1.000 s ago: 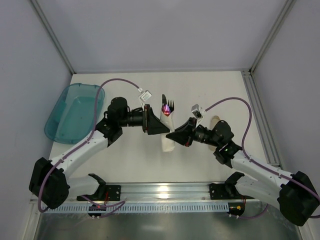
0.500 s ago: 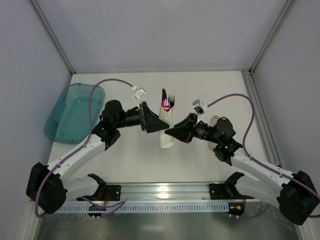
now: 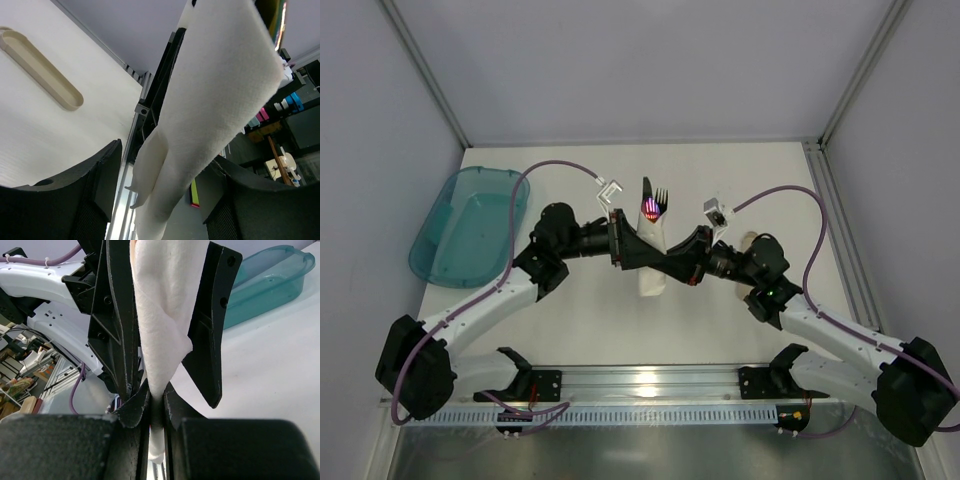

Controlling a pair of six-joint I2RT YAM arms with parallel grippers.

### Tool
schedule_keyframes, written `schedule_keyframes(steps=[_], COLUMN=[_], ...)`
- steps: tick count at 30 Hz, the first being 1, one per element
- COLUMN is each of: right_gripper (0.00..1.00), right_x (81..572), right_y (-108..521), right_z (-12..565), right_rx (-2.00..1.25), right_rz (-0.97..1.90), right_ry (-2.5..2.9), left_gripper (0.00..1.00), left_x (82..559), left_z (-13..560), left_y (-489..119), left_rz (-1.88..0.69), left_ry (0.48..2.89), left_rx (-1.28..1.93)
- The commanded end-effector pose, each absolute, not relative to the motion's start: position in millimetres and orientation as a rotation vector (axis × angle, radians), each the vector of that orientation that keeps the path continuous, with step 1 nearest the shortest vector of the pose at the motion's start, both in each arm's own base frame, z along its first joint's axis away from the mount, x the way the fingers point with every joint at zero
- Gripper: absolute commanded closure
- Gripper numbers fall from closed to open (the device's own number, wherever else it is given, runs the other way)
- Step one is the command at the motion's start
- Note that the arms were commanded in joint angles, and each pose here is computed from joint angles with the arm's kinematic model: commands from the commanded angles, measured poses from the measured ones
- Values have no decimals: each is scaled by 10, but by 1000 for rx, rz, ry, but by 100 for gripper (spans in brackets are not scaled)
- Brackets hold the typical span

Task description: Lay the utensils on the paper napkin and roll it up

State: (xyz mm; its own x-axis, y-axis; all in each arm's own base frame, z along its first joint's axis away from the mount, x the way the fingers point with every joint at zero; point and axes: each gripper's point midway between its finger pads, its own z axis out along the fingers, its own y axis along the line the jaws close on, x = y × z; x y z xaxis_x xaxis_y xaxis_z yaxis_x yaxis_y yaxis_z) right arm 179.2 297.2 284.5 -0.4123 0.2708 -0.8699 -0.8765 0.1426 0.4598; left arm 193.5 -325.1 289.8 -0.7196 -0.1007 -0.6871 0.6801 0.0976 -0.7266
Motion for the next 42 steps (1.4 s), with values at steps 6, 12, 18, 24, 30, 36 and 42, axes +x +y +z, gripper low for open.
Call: schedule_keyframes(steps=[6,12,18,24,30,36,42], right_gripper=[96,96,96,96,96,96,96], right_x=[1735,1746,1760,1757,1752,1755,1766], right_y=[2959,2969,2983,2985,2995,3002,3011], right_z=[3172,3144,3144,3137,3143,3158,3147], right_rx=[-647,-649,-649,-648,-648,-645,-635], right_rz=[1482,1481,1483,1489,1502,1510,1519], right_ry=[1272,1284,1286,1288,1284,1283,1289], left_gripper=[43,41,43,49,55,78,98], left_x=[1989,2045,2053,2076,2099,2102,2113], left_z=[3065,3087,3187,3194,3193,3218,3158], left_y=[-3270,-3236,-3246,-3220,-3190,-3180,-3192], left_rz=[-1656,-1625,-1634,-1591,-1589,-1594,-1595], left_ry=[1710,1705,1679,1693,1694,1687,1712], left_rx=[567,515,518,526,509,507,503])
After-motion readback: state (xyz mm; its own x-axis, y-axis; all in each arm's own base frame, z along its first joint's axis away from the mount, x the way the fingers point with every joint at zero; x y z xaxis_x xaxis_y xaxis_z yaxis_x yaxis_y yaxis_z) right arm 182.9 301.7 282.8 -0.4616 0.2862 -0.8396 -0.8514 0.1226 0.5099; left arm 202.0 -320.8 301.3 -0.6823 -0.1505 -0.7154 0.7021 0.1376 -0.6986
